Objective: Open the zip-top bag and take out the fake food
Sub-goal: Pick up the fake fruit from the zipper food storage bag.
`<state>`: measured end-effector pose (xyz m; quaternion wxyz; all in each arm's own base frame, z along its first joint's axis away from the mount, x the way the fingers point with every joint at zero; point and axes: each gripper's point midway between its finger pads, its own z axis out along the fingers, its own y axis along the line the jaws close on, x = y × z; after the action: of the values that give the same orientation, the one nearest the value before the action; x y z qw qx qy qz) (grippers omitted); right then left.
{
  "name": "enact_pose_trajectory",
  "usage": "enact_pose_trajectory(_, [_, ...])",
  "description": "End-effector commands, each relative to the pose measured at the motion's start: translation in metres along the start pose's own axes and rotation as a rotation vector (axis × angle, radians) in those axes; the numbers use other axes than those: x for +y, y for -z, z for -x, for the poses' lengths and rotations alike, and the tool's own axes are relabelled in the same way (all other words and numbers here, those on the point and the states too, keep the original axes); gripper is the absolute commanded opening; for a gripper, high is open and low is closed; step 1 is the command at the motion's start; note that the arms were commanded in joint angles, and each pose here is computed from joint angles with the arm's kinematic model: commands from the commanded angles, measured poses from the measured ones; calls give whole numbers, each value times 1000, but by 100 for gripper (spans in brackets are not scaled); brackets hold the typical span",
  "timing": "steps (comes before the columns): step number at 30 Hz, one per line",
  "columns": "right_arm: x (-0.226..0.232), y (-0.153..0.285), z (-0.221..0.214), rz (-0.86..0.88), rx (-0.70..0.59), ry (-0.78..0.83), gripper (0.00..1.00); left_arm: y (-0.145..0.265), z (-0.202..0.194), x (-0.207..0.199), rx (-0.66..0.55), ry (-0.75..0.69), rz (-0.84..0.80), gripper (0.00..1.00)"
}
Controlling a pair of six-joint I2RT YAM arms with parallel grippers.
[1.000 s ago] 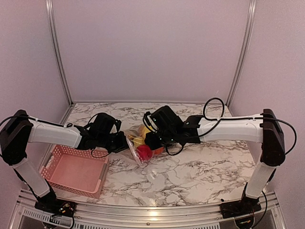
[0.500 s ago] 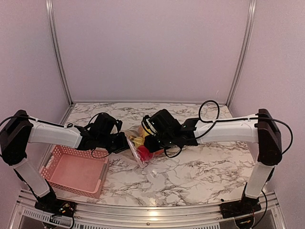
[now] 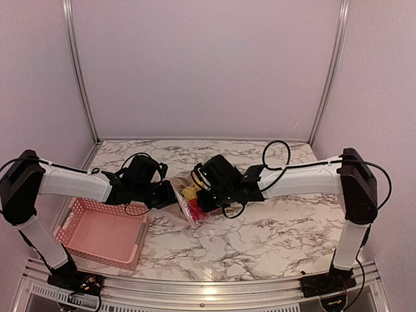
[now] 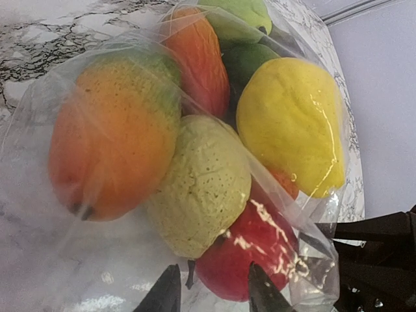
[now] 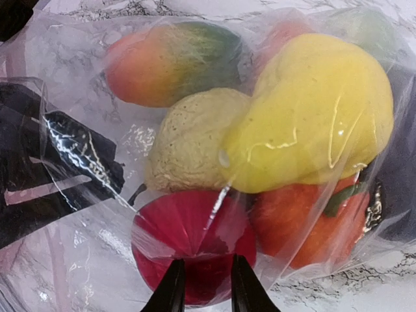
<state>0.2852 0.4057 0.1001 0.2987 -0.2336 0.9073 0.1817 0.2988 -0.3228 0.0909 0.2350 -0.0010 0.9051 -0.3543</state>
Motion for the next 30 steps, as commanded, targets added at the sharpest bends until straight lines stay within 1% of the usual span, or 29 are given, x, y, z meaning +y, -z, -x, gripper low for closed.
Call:
enact_pose_trajectory(1, [-1, -9, -1, -5, 19, -21, 23, 0, -6, -1, 22, -32, 0, 37])
enact_pose_trajectory(18, [4, -8, -8, -25, 38, -7, 21, 0, -7, -5, 39, -63, -11, 41])
enact_pose_trajectory(21, [1, -5, -8, -38, 28, -16, 21, 2, -10, -7, 48, -64, -17, 42])
enact_pose_trajectory(26, [-7, 10, 3, -75, -21, -28, 23, 3, -20, -11, 63, -73, -13, 42])
enact_pose_trajectory(30, [-15, 6, 0, -100, -13, -38, 23, 0, -25, -13, 73, -67, -11, 42])
